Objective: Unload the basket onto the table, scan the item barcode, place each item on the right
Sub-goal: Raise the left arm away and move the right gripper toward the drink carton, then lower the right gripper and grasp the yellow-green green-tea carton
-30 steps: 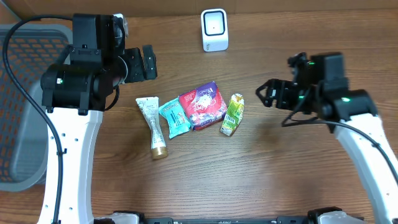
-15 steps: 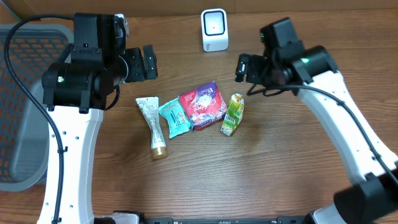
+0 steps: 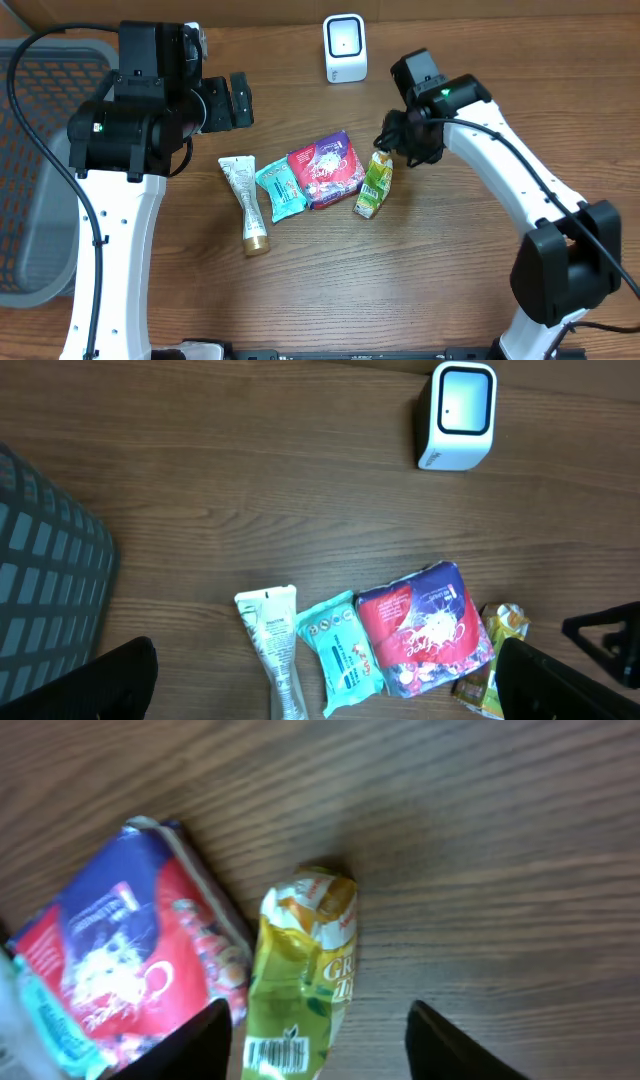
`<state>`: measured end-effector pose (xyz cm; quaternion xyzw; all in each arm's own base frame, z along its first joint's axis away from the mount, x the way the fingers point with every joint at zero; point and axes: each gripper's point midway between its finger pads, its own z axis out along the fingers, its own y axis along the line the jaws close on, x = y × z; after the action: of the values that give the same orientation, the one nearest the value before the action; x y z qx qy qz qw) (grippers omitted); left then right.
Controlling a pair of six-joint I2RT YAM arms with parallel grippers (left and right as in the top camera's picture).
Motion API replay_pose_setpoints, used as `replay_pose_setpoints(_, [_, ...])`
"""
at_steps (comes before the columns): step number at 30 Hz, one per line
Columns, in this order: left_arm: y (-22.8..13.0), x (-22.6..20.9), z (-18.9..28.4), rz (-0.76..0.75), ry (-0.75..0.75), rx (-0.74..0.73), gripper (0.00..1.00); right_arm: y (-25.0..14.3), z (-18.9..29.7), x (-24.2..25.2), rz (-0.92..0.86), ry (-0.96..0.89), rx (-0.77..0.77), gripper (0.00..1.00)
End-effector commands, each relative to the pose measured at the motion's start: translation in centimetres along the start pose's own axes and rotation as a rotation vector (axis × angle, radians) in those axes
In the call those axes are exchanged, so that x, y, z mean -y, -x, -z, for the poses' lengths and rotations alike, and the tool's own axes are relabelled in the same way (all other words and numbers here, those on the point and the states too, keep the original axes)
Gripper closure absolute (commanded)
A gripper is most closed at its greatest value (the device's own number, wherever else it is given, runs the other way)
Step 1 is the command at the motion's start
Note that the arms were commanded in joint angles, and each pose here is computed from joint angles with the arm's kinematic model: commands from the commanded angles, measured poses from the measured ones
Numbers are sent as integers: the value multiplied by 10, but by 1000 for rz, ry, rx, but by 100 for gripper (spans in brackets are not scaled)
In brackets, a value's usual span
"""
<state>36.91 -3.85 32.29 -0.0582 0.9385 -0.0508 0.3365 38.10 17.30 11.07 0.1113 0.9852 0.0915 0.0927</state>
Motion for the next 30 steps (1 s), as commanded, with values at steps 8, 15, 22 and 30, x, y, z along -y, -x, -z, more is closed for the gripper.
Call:
replay_pose_setpoints(8, [3,2,0,-13,-9,4,1,-8,-54,-3,30,57,-28,11])
replay_pose_setpoints(15, [3,2,0,-14,-9,4,0,-5,-69,-5,41,89,10,7])
replay_pose_setpoints(22, [3,2,0,-14,-9,4,1,-14,-87,-5,-21,89,-47,13])
replay_pose_setpoints(30, [3,2,0,-14,-9,4,0,-41,-96,-5,-132,103,-189,25])
